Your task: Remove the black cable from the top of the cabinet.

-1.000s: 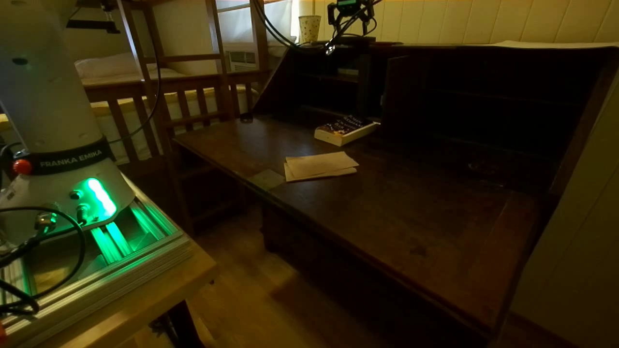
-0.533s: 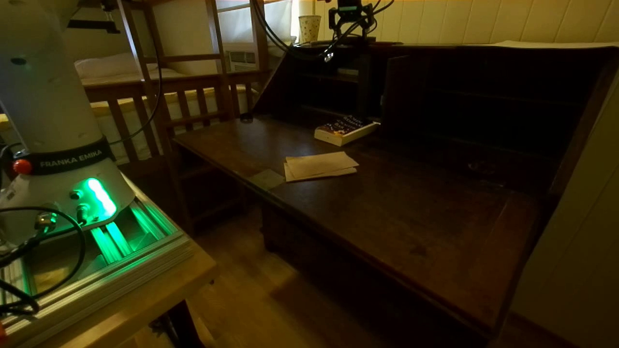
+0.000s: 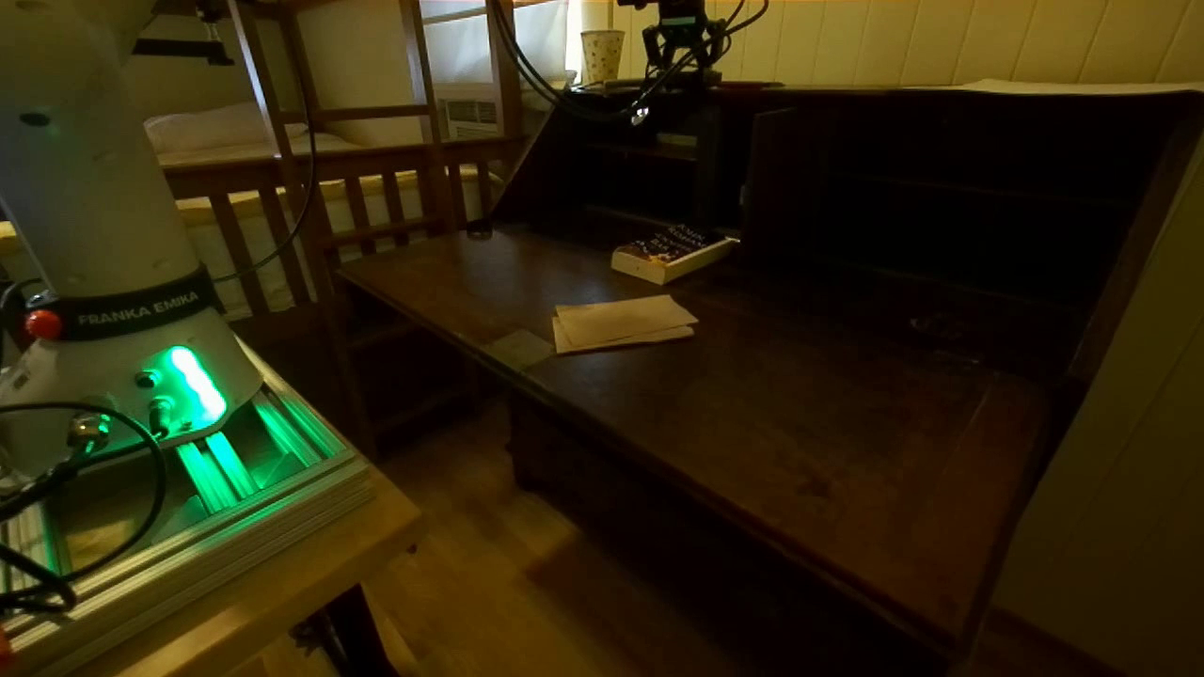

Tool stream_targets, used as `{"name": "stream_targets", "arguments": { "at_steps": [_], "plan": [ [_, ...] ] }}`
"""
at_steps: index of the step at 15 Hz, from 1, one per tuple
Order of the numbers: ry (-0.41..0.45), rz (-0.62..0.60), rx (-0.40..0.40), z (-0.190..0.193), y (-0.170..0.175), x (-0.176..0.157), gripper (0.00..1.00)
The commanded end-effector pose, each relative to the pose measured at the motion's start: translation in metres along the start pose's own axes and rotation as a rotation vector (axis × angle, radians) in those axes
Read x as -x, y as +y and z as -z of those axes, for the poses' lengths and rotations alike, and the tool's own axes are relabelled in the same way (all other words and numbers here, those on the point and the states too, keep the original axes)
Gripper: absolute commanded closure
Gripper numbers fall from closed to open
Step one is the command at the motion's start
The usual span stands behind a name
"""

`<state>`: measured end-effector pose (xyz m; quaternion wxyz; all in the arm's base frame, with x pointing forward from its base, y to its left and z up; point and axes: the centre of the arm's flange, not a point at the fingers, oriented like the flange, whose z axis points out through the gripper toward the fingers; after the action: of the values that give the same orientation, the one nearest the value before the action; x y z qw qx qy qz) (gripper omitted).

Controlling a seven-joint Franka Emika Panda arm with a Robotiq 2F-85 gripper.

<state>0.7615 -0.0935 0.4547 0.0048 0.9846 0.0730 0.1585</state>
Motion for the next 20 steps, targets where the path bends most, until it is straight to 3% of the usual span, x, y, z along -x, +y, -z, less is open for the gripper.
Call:
{"name": "stream_targets", "arguments": {
  "at_steps": [1, 9, 13, 15, 17, 20],
  "plan": [
    [0.010, -0.020, -0.026, -0.001, 0.003, -0.008, 0.63],
    [-0.023, -0.022, -0.025, 0.014, -0.004, -0.005, 0.64],
    [-0.005, 0.014, 0.002, 0.059, -0.021, 0.010, 0.64],
    [-0.058, 0.032, -0.002, 0.081, -0.029, 0.022, 0.64],
    [-0.184, 0.025, -0.029, 0.094, -0.032, 0.039, 0.64],
    [-0.338, -0.003, 0.075, 0.116, -0.032, 0.082, 0.64]
  ]
}}
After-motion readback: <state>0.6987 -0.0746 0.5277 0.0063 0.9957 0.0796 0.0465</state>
